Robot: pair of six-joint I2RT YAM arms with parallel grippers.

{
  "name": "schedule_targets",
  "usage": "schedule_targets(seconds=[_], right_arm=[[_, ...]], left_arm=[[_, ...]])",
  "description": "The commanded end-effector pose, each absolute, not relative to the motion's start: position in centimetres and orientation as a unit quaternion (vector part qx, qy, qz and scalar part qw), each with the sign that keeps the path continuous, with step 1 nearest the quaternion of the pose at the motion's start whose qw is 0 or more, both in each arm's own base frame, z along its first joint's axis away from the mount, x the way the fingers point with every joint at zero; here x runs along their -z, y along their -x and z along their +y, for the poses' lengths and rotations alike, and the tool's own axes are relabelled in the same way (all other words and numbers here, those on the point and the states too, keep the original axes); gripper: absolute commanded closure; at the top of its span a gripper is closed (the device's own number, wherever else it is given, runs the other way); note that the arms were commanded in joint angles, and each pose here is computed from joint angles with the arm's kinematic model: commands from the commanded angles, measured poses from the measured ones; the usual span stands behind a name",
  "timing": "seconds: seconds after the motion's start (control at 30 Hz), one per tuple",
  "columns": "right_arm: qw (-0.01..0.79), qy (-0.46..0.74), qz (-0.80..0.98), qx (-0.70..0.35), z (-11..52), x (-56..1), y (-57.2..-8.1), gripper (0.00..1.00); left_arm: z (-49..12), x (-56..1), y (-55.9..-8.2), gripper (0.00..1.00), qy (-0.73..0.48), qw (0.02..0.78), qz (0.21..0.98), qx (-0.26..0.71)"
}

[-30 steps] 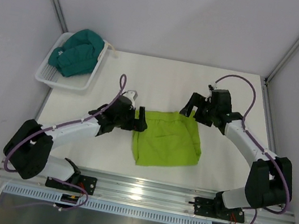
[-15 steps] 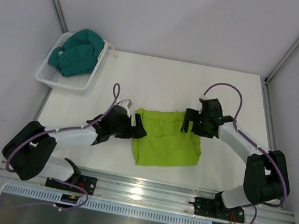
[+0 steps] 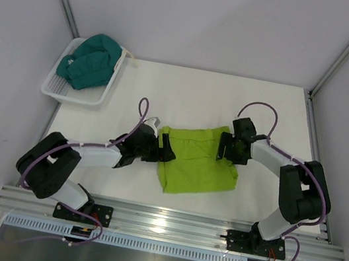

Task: Fold and stack the shorts
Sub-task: Neatly place the folded shorts to the corner

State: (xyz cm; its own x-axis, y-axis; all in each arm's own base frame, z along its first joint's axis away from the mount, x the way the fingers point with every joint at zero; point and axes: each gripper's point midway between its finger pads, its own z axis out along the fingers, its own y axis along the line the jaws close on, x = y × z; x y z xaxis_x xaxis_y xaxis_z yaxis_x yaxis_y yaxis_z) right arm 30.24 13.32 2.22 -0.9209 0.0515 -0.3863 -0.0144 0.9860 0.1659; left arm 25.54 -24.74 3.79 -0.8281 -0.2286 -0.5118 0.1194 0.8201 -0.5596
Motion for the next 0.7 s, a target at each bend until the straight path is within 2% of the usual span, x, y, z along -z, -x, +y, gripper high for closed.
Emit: schedule_targets(seconds=[0.0, 0.03, 0.1, 0.13, 0.3, 0.33, 0.4, 0.43, 0.53, 0.67], right_arm=[[0.189, -0.005, 0.977, -0.095, 14.0, -1.1, -29.9, 0.29], [0.191, -0.004, 0.977, -0.097, 14.1, -1.2, -30.0, 0.35], [0.2, 0.002, 0.974, -0.103, 14.5, -1.7, -30.1, 0.41], [0.205, 0.006, 0.973, -0.104, 14.7, -2.0, -30.2, 0.48], [0.225, 0.004, 0.969, -0.1, 14.7, -3.0, -30.6, 0.61], [0.224, 0.004, 0.97, -0.098, 14.6, -2.9, -30.6, 0.67], [0.229, -0.001, 0.969, -0.095, 14.5, -3.2, -30.9, 0.75], [0.235, -0.008, 0.969, -0.08, 14.0, -3.2, -31.1, 0.85], [0.244, -0.026, 0.967, -0.061, 13.0, -3.5, -31.8, 1.0], [0.25, -0.059, 0.965, -0.045, 11.6, -3.9, -32.7, 1.0]], left_arm=[[-25.7, -4.1, -26.4, 0.14, 0.029, 0.307, 0.901, 0.305], [-25.8, -3.9, -26.4, 0.21, 0.029, 0.307, 0.902, 0.303], [-26.1, -3.7, -26.6, 0.25, 0.027, 0.307, 0.903, 0.299], [-26.2, -3.6, -26.7, 0.3, 0.024, 0.308, 0.904, 0.297], [-26.9, -3.1, -27.2, 0.41, 0.02, 0.309, 0.906, 0.289], [-27.3, -3.4, -27.6, 0.47, 0.019, 0.312, 0.904, 0.292], [-27.7, -3.1, -27.6, 0.52, 0.016, 0.31, 0.905, 0.291], [-28.0, -3.0, -28.1, 0.59, 0.016, 0.311, 0.905, 0.29], [-28.8, -2.2, -28.5, 0.76, 0.013, 0.305, 0.909, 0.282], [-31.8, -2.9, -30.0, 0.84, 0.002, 0.312, 0.904, 0.294]])
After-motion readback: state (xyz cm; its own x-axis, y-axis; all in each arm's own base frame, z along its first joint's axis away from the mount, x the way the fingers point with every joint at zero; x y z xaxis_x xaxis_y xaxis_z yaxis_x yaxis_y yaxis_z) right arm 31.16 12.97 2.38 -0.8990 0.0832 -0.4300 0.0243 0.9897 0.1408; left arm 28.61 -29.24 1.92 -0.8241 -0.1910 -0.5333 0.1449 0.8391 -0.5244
